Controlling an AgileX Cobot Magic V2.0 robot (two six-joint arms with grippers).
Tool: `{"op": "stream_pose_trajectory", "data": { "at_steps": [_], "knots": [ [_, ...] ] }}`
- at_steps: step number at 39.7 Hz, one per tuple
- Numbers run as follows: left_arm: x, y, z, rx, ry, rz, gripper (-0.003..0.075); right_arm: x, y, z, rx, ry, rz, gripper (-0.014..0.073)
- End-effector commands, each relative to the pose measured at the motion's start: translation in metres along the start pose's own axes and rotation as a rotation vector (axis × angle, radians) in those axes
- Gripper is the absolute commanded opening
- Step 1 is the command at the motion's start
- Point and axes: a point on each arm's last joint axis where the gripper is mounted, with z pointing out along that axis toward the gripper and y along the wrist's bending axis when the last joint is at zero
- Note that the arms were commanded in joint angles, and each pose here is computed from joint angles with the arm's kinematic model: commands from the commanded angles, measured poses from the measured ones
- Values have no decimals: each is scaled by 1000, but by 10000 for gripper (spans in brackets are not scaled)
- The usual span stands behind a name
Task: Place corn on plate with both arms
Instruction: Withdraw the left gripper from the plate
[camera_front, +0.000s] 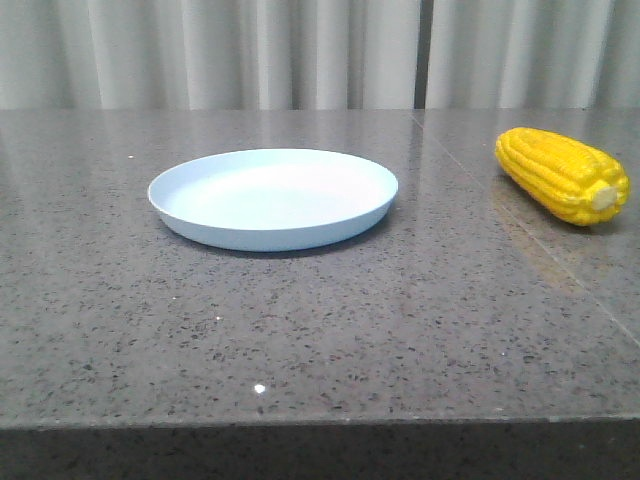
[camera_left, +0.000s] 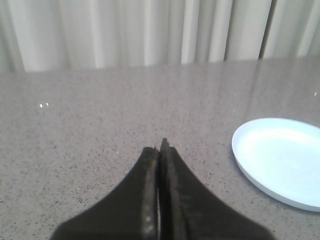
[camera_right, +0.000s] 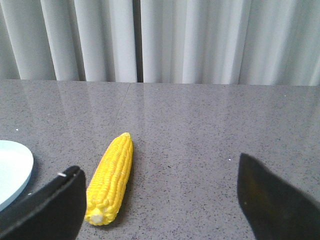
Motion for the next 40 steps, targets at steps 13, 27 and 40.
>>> {"op": "stream_pose_trajectory", "data": {
  "at_steps": [13,27,40],
  "knots": [
    [4,1,-38,8,-249,-5,-14,-17,1,-1,1,-97,-4,634],
    [4,1,-38,8,-249,-5,-14,-17,1,-1,1,-98,-4,634],
    [4,1,-38,8,-249,-5,-14,-25,1,67,6,191,31,634]
  ]
}}
